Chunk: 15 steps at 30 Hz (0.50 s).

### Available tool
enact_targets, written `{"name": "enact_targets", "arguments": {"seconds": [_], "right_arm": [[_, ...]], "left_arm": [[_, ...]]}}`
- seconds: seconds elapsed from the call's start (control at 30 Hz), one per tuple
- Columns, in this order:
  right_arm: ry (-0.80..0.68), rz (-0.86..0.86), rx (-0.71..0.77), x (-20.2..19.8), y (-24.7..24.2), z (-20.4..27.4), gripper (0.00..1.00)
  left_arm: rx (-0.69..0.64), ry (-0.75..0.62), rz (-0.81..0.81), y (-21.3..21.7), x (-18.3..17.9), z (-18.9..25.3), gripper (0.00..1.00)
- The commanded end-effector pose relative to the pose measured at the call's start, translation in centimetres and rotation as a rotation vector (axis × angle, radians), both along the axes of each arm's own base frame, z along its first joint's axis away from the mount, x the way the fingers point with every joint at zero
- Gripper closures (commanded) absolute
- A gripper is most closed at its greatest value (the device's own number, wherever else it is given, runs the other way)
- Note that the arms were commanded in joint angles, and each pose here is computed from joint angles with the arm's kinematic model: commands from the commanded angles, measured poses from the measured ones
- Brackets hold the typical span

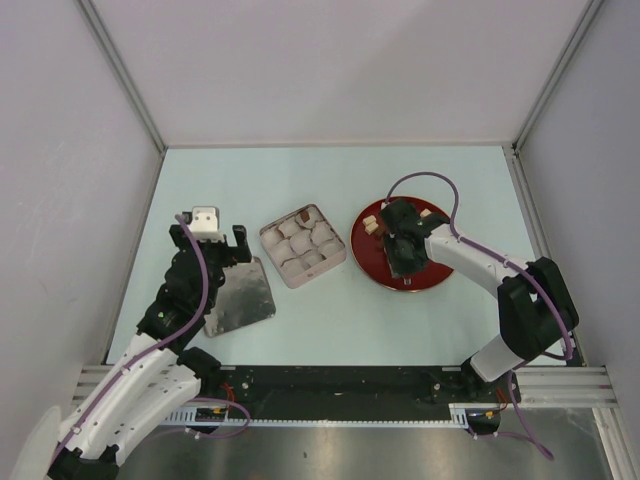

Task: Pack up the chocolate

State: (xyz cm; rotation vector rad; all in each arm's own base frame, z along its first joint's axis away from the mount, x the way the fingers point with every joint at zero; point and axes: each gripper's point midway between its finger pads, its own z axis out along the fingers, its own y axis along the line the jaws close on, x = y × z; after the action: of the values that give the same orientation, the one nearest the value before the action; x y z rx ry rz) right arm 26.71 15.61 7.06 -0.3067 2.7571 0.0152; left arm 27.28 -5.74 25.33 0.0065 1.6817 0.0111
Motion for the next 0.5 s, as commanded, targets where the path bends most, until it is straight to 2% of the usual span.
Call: {"name": "enact_targets", "arguments": {"seconds": [0.0, 0.23, 0.47], "right_arm": [[0.011, 0.001, -0.002, -0.46, -0.29, 0.35, 0.63], [0.023, -0.012, -0.001, -0.64, -0.48, 0.30, 0.61], [0.019, -0.016, 0.001, -0.42, -0.58, 0.28, 0.63]], "left_arm": [[-0.009, -0.028, -0.002, -0.05, 0.22, 0.68, 0.00], [-0.010, -0.032, -0.004, -0.05, 0.19, 0.79, 0.00], [-0.013, -0.035, -0.004, -0.03, 0.14, 0.90, 0.00]]}}
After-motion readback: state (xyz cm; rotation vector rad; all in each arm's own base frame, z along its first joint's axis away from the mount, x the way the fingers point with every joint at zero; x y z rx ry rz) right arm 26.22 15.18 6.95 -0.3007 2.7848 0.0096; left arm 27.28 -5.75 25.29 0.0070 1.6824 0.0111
